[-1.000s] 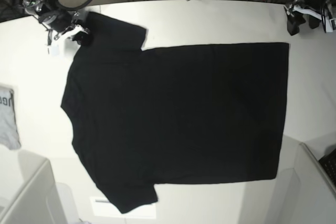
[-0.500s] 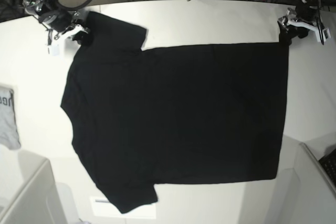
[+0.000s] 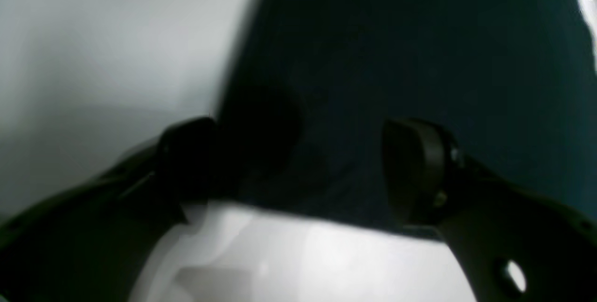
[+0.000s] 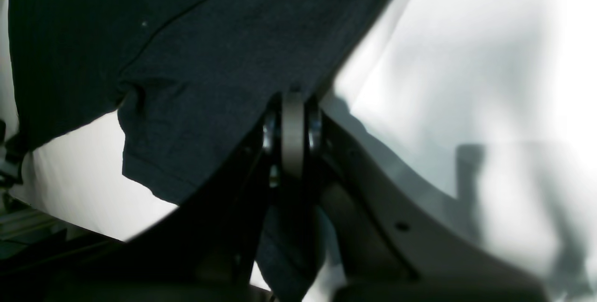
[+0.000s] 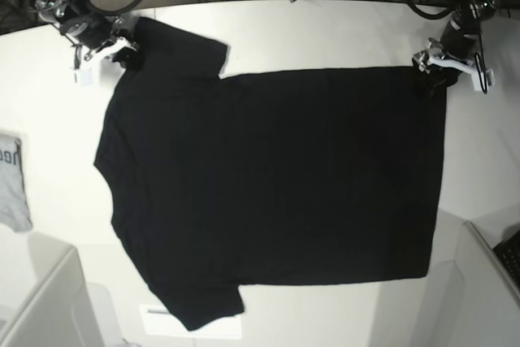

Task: Fold the T-shirt properly
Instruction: 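Move both grippers to the shoulder corners of the black T-shirt and grasp, then lift the shirt shoulders with both grippers and pull toward the robot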

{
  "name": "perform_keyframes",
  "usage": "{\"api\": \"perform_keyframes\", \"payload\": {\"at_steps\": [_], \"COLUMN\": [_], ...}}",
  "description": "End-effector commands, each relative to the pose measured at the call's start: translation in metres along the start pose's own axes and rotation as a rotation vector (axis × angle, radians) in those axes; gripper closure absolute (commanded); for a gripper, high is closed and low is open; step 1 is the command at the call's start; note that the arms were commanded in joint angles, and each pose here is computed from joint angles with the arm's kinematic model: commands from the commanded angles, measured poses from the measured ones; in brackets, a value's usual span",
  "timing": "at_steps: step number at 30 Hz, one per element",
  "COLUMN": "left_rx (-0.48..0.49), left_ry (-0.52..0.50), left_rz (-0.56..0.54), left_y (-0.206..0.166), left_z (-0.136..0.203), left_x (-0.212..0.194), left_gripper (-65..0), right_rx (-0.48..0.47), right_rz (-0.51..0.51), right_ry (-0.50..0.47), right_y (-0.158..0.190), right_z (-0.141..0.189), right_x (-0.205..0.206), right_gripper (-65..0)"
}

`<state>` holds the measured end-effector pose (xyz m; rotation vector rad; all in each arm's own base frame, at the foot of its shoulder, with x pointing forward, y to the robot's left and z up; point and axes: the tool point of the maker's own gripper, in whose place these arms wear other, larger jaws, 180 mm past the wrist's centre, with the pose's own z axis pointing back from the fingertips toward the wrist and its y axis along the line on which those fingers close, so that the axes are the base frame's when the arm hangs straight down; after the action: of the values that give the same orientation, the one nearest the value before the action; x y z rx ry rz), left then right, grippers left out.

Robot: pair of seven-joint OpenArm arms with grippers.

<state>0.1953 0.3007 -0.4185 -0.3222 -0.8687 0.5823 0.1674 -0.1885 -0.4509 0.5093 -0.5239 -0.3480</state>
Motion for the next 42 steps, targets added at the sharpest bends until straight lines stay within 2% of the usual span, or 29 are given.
{"api": "perform_keyframes", "payload": {"at_steps": [1, 3, 5, 14, 15, 19, 24, 30, 33, 36, 39, 42], "left_rx": [0.053, 0.060, 0.063, 0.056, 0.058, 0.066, 0.077, 0.080, 0.065, 0.027, -0.059, -0.074], "left_ry": [0.085, 0.098, 0.105, 0.096, 0.097, 0.107, 0.090, 0.078, 0.053, 0.009, -0.070, -0.112], "left_rz": [0.029, 0.045, 0.053, 0.052, 0.048, 0.026, -0.076, -0.184, -0.211, -0.245, -0.191, -0.105], "left_y": [0.013, 0.017, 0.019, 0.016, 0.017, 0.020, 0.013, -0.005, -0.017, -0.039, -0.064, -0.068], "left_z": [0.003, 0.002, 0.002, -0.001, 0.000, 0.008, 0.036, 0.068, 0.072, 0.073, 0.073, 0.068], "left_x": [-0.024, -0.030, -0.033, -0.028, -0.029, -0.031, -0.022, -0.016, -0.009, 0.003, 0.021, 0.036], "left_gripper": [-52.2, -52.0, -47.2, -1.6, 0.0, 0.0, 0.0, 0.0, 0.0, 0.0, 0.0, 0.0], "right_rx": [-0.064, -0.066, -0.066, -0.084, -0.087, -0.112, -0.136, -0.160, -0.167, -0.170, -0.166, -0.155], "right_rz": [0.004, 0.004, 0.004, 0.015, 0.019, 0.063, 0.127, 0.204, 0.249, 0.280, 0.307, 0.325], "right_ry": [0.086, 0.085, 0.085, 0.091, 0.088, 0.069, 0.049, 0.016, -0.008, 0.006, 0.013, 0.001], "right_y": [-0.014, -0.014, -0.014, -0.020, -0.021, -0.018, -0.012, -0.001, 0.008, 0.014, 0.022, 0.031], "right_z": [0.004, 0.004, 0.004, 0.010, 0.013, 0.027, 0.043, 0.061, 0.068, 0.068, 0.065, 0.059], "right_x": [-0.018, -0.017, -0.017, -0.018, -0.019, -0.016, -0.010, -0.001, 0.010, 0.021, 0.035, 0.054], "right_gripper": [0.0, 0.0, 0.0, 0.0, 0.0, 0.0, 0.0, 0.0, 0.0, 0.0, 0.0, 0.0]}}
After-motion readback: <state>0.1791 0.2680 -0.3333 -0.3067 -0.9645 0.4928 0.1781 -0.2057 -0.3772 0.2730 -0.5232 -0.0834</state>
